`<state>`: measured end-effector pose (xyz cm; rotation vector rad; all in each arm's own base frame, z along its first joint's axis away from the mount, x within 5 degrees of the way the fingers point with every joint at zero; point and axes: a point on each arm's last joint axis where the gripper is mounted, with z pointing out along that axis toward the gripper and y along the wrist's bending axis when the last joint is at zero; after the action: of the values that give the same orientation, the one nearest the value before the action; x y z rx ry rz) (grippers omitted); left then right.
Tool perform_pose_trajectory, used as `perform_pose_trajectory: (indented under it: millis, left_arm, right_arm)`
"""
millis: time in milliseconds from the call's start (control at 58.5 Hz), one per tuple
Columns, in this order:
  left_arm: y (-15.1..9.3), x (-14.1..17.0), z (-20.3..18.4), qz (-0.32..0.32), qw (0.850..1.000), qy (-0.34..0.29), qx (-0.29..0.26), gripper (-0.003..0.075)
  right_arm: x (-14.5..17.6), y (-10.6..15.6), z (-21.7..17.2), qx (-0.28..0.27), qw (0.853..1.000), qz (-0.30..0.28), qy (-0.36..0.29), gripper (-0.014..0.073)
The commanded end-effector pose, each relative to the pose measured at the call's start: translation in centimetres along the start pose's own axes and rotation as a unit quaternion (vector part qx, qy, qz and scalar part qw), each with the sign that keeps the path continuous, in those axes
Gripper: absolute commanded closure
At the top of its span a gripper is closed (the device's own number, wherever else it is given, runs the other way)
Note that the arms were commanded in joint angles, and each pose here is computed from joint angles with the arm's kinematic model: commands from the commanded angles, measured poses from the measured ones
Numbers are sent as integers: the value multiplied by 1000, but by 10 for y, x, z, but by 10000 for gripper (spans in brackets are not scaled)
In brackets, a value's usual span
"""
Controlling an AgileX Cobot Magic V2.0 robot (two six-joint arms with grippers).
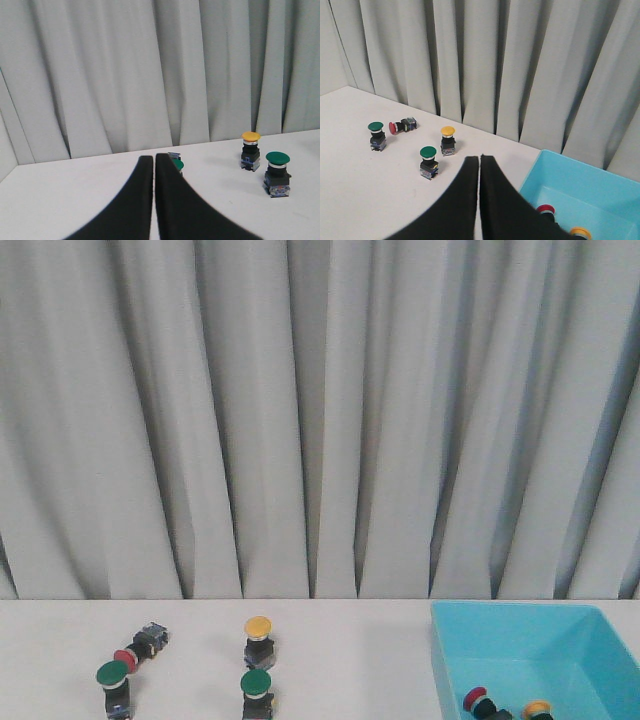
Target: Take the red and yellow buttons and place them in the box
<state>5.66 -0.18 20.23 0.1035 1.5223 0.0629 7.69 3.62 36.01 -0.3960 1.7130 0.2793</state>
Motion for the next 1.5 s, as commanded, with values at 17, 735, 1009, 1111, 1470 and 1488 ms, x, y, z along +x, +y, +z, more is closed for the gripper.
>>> perform_pose_trajectory:
  millis: [17, 735, 1009, 1111, 1470, 1488]
  left_arm:
    - [2, -3, -1, -8, 999, -35, -11, 726]
    - [2, -3, -1, -8, 999, -35, -11, 726]
    - [2, -3, -1, -8, 999, -35, -11, 726]
    - [2, -3, -1, -8, 999, -35, -11, 726]
    - [2, -3, -1, -8, 999, -35, -11, 726]
    - [2, -3, -1, -8, 999, -35, -11, 726]
  right_arm:
    - [-11, -2, -1, 13, 999, 4, -33, 601]
    - [6, -6, -1, 44, 998, 14, -52, 601]
    - [98, -20, -4, 162, 972, 111, -131, 601]
    - [124, -21, -5, 179, 967, 111, -141, 601]
    - [157, -18, -6, 190, 964, 80, -170, 601]
    - [157, -18, -6, 190, 964, 71, -170, 601]
